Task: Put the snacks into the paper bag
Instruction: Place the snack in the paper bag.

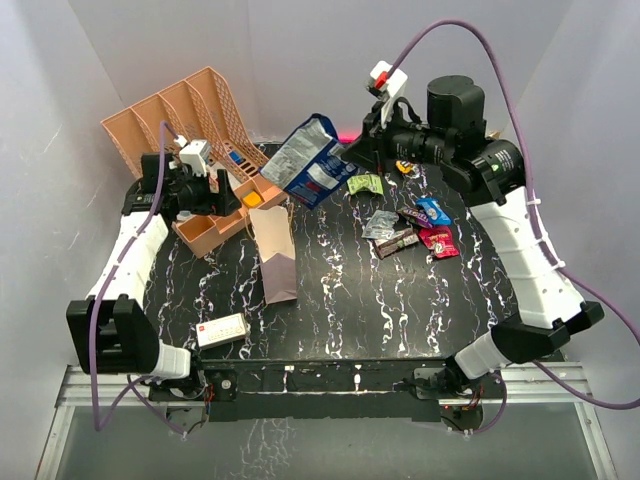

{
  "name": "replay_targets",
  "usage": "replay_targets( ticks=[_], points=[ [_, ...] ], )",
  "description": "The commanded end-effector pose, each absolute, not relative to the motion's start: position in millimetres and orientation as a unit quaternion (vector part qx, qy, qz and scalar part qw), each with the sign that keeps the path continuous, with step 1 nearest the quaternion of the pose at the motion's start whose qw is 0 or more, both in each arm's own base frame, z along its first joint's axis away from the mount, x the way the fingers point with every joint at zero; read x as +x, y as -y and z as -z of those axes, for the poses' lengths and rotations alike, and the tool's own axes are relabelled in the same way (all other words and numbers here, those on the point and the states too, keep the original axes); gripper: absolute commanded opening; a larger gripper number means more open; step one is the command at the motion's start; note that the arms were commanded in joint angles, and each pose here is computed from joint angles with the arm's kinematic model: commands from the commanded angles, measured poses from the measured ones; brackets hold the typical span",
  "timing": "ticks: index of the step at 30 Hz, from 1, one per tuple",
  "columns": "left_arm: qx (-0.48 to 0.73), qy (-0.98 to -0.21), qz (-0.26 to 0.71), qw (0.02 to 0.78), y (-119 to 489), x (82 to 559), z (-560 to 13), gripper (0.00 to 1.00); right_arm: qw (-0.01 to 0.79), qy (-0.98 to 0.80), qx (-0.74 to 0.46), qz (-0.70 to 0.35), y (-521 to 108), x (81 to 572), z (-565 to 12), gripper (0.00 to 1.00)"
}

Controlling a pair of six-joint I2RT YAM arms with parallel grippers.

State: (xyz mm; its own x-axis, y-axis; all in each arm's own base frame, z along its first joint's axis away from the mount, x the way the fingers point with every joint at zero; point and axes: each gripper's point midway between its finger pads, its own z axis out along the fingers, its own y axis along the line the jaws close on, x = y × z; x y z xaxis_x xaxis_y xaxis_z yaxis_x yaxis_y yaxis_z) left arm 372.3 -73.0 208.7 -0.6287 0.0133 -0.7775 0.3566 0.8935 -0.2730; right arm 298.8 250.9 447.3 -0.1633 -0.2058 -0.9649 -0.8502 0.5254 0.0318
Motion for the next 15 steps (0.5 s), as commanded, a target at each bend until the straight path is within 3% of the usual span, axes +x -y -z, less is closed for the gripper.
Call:
replay_targets(
  ticks=[1,15],
  points=[
    [0.109,-0.854,0.263,0.435,90,388,-226,0.85,0.566,-0.638,-0.39,-0.348,-275,286,-494,0.08],
    [0.113,-0.838,0.355,0.398,117,375,-207,0.8,0.544,-0.632,-0.399,-0.382,-301,269,-488,0.08]
  ],
)
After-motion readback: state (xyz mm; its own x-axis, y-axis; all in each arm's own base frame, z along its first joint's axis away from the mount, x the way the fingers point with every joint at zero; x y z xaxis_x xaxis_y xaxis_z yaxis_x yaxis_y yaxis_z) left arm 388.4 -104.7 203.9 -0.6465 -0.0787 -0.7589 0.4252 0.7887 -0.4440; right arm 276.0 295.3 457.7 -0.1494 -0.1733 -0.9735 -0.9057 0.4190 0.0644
